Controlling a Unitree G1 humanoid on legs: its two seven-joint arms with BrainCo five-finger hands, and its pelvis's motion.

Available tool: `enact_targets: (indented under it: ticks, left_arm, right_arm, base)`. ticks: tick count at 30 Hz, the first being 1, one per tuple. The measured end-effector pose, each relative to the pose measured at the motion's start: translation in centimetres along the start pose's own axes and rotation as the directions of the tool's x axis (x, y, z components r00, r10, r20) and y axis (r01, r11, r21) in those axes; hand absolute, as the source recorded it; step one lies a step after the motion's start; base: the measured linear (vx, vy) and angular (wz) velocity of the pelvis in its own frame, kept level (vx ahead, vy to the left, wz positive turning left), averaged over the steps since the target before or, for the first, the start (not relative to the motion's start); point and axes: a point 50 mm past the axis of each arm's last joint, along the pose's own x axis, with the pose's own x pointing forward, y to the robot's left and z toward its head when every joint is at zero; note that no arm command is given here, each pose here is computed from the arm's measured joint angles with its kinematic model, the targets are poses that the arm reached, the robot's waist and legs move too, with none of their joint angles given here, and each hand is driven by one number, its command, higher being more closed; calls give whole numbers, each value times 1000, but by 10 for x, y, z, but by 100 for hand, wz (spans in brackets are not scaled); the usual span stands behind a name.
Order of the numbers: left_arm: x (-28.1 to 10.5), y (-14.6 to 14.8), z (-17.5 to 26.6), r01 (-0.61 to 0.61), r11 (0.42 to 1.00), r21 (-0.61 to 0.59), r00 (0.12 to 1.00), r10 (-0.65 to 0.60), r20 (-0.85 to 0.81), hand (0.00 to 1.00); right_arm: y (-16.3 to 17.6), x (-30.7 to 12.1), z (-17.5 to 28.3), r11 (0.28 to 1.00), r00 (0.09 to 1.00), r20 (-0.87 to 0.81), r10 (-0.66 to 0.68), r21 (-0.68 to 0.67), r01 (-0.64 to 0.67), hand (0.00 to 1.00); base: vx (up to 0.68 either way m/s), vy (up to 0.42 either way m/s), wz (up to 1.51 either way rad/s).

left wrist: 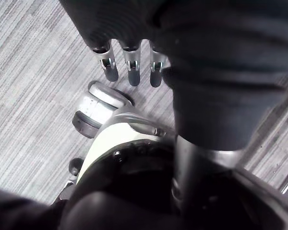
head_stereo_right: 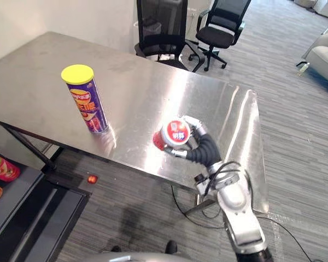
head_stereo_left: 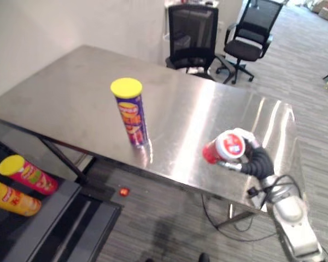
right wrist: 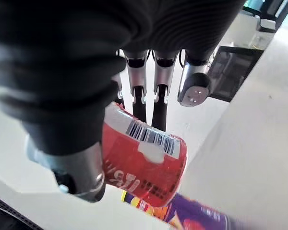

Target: Put the gum and the chips on the shelf.

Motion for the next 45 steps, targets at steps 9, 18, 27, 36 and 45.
enact_targets:
  ticks: [9,18,27,36,45]
  left_arm:
    - [-1,-1,-11,-20,1000,-10,999,19,-48,0]
    - [-2,1,-15,-37,999,5,997,37,-70,0]
    - [-3,0,-19,-38,999,-3,997,38,-74,0]
    - [4,-12,9,-8,998,-64,998,12,67,0]
    - [3,-16,-7,-39,991,-129,999,39,0,0]
  right_arm:
    - [38,-38,-27,986,966,-210,150,100,-131,100]
    - [35,-60,-35,977,923,-323,207,24,-211,100]
    - [19,-56,-32,987,940,-301,161,20,-162,100]
    - [49,-64,-42,945,934,-301,193,314,-94,100]
    - [49,-111,-58,936,853,-520,47,321,145,100]
  base:
    - [-64,-20,4]
    - [-48,-27,5]
    - [29,1,-6]
    - [-90,-50,53]
    - [-34,83,134]
